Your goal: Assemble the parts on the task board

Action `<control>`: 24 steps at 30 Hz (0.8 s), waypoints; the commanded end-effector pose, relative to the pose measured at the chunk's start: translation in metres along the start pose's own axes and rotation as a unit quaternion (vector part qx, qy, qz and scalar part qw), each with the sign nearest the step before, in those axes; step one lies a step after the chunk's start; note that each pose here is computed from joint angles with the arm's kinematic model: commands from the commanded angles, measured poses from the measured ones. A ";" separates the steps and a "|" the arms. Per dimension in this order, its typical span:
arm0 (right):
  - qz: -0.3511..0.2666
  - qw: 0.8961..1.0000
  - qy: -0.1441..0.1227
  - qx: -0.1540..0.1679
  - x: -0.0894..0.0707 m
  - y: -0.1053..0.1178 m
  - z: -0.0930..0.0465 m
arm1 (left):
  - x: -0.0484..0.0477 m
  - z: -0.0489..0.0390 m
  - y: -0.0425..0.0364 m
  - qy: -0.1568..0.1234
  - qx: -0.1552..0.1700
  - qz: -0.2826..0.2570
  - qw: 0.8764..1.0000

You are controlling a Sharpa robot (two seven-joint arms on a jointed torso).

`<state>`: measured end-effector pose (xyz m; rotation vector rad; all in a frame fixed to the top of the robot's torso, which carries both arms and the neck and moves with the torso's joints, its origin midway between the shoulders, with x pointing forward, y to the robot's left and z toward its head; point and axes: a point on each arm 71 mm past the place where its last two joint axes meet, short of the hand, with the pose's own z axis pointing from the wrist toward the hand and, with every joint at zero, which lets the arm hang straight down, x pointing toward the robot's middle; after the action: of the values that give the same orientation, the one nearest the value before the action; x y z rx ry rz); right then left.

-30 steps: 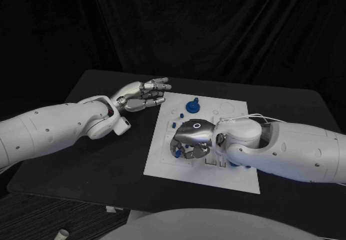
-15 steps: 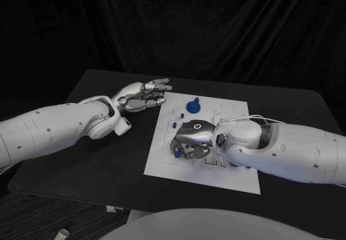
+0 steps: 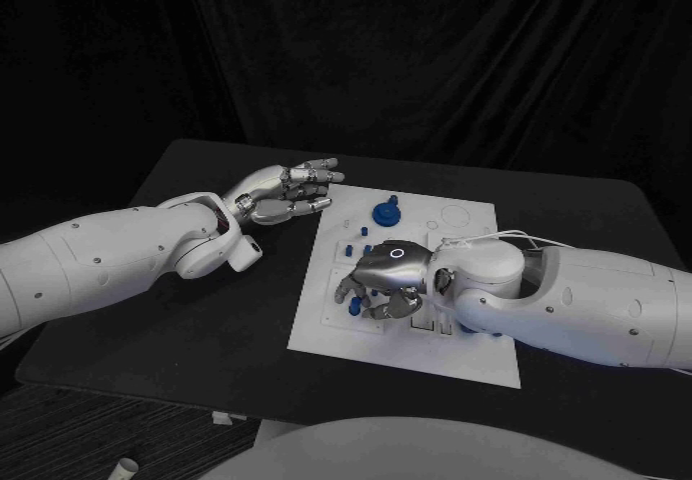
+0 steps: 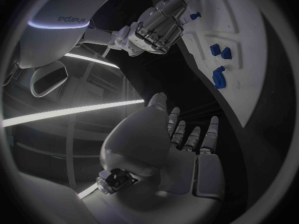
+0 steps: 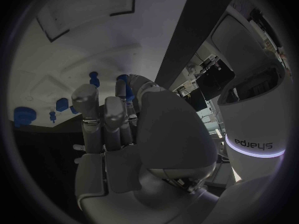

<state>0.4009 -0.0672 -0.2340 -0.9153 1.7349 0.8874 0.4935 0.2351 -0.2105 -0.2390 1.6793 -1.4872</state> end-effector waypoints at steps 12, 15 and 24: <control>-0.005 0.998 -0.055 0.022 -0.007 -0.009 -0.019 | 0.0013 -0.0005 -0.0001 0.003 0.002 -0.008 1.000; -0.010 0.996 -0.080 0.023 -0.014 -0.012 -0.028 | 0.0010 -0.0010 0.0000 0.002 0.002 -0.008 1.000; -0.014 0.984 -0.178 0.029 -0.047 -0.023 -0.063 | 0.0007 -0.0012 -0.0004 -0.001 0.005 -0.006 1.000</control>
<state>0.4081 -0.1230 -0.1869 -0.7658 1.5320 0.8602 0.4928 0.2368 -0.2114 -0.2440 1.6856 -1.4841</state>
